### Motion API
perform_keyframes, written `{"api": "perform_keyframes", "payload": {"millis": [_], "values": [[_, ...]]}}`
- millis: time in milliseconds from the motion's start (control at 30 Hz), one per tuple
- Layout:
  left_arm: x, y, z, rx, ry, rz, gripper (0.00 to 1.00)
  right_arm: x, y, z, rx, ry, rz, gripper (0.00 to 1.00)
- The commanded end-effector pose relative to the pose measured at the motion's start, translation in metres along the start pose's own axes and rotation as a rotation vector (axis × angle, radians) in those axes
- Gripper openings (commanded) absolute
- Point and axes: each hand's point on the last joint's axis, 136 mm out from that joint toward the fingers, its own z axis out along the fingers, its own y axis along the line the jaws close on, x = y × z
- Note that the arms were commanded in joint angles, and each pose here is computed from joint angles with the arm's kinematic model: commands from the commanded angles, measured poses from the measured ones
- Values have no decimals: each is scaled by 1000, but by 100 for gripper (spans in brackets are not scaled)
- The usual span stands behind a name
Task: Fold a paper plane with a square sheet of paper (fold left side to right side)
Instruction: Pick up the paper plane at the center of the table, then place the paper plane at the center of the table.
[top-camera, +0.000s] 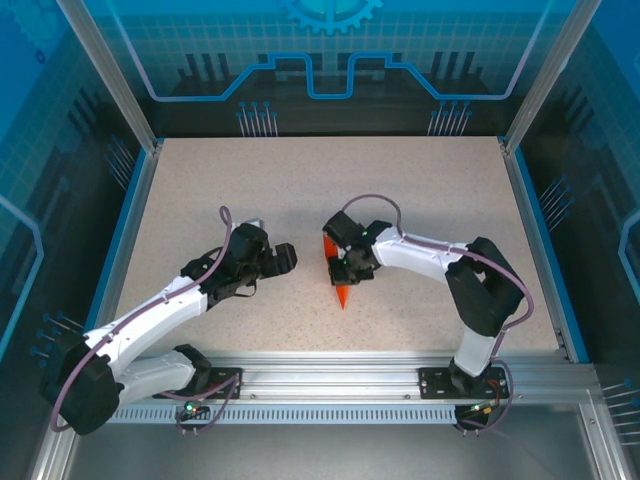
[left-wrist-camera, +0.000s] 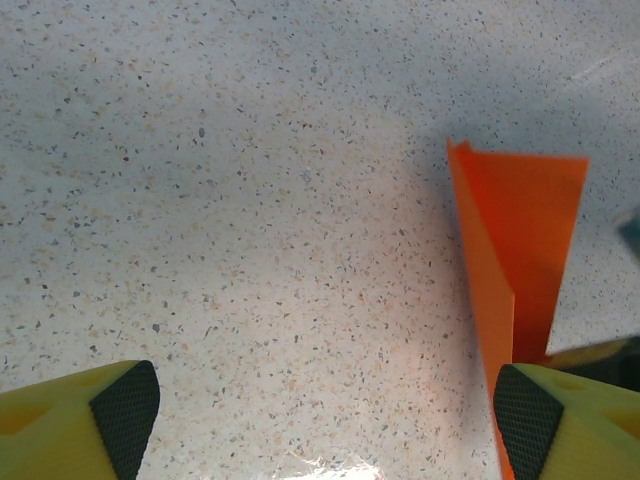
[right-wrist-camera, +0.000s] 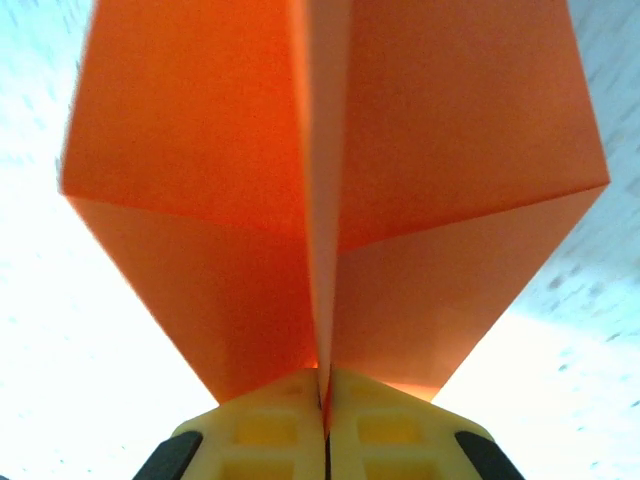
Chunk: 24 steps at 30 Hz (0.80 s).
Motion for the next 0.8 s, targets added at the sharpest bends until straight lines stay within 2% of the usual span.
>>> {"api": "perform_keyframes", "payload": {"millis": [0,167,300,767], "values": [[-2,3,-6,-2,-9,-8,91,-23,-27,-4,84,32,44,7],[-1,2,-7,1,-4,-4,91,-68,-46,-3,132,27,110,7],[0,3,-7,0,0,-4,92,-88,-52,2,171,38,136,7],[1,3,-7,0,5,-6,93,-95,-56,29,203,91,144,9]]}}
